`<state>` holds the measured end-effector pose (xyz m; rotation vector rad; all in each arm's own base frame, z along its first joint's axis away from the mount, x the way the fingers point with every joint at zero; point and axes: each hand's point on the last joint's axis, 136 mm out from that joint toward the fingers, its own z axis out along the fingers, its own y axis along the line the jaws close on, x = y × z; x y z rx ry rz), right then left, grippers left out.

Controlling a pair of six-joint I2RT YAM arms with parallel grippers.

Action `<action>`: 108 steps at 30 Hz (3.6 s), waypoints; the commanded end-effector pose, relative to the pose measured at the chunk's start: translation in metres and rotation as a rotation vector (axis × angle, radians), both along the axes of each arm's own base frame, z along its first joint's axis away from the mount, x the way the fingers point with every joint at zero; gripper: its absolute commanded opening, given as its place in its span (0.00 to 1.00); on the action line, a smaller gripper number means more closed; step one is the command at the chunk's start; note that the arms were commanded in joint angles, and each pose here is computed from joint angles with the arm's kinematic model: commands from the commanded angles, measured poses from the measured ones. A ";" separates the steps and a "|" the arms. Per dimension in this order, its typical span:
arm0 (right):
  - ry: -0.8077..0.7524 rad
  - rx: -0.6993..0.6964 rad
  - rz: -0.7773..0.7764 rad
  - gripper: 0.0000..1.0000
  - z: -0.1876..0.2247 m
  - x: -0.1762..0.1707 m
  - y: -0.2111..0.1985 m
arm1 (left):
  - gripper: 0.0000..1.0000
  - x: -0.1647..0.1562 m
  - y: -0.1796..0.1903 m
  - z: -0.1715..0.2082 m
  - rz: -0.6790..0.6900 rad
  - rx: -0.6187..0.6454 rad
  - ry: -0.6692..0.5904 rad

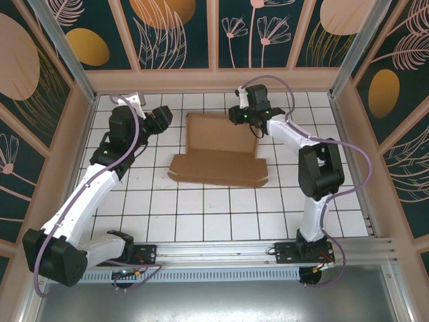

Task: Fold the paper box

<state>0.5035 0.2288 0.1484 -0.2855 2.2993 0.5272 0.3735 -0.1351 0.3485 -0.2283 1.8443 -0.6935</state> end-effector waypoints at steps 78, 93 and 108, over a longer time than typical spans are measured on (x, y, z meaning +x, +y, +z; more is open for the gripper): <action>0.046 -0.397 0.458 0.36 -0.085 -0.136 0.024 | 0.59 -0.010 0.044 -0.142 0.132 -0.143 0.290; 0.106 -0.399 0.420 0.49 -0.105 -0.105 0.026 | 0.60 -0.049 0.053 -0.168 0.133 -0.105 0.321; 0.072 -0.555 0.361 0.00 -0.119 -0.098 0.025 | 0.60 -0.050 0.055 -0.165 0.139 -0.099 0.309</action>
